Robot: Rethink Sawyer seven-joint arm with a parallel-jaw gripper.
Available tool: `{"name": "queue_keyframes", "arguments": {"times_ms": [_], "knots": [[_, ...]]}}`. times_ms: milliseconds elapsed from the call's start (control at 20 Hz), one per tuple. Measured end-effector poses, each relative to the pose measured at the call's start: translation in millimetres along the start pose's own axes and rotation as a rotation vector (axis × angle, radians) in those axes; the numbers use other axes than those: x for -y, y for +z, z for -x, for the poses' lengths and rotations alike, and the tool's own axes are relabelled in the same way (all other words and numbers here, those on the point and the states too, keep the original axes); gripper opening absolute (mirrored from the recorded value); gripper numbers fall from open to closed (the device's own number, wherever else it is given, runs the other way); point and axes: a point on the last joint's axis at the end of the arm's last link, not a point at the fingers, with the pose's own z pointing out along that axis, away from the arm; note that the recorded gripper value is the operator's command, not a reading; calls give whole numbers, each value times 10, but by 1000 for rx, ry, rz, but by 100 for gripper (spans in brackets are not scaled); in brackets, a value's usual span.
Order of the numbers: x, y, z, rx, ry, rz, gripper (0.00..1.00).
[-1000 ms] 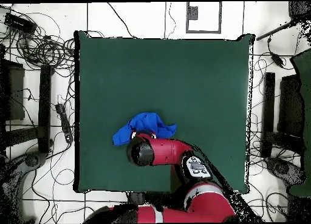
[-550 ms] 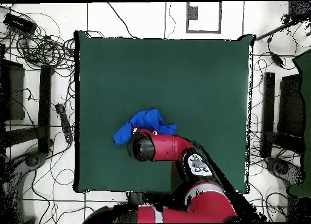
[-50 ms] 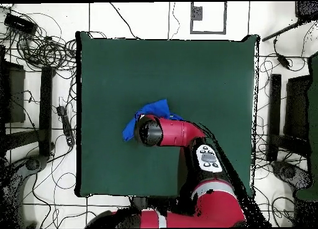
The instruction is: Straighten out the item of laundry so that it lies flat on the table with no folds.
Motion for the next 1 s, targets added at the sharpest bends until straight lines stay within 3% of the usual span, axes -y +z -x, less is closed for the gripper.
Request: {"name": "queue_keyframes", "arguments": {"times_ms": [1000], "knots": [[9, -145, 439, 28, 1, -15, 100]]}}
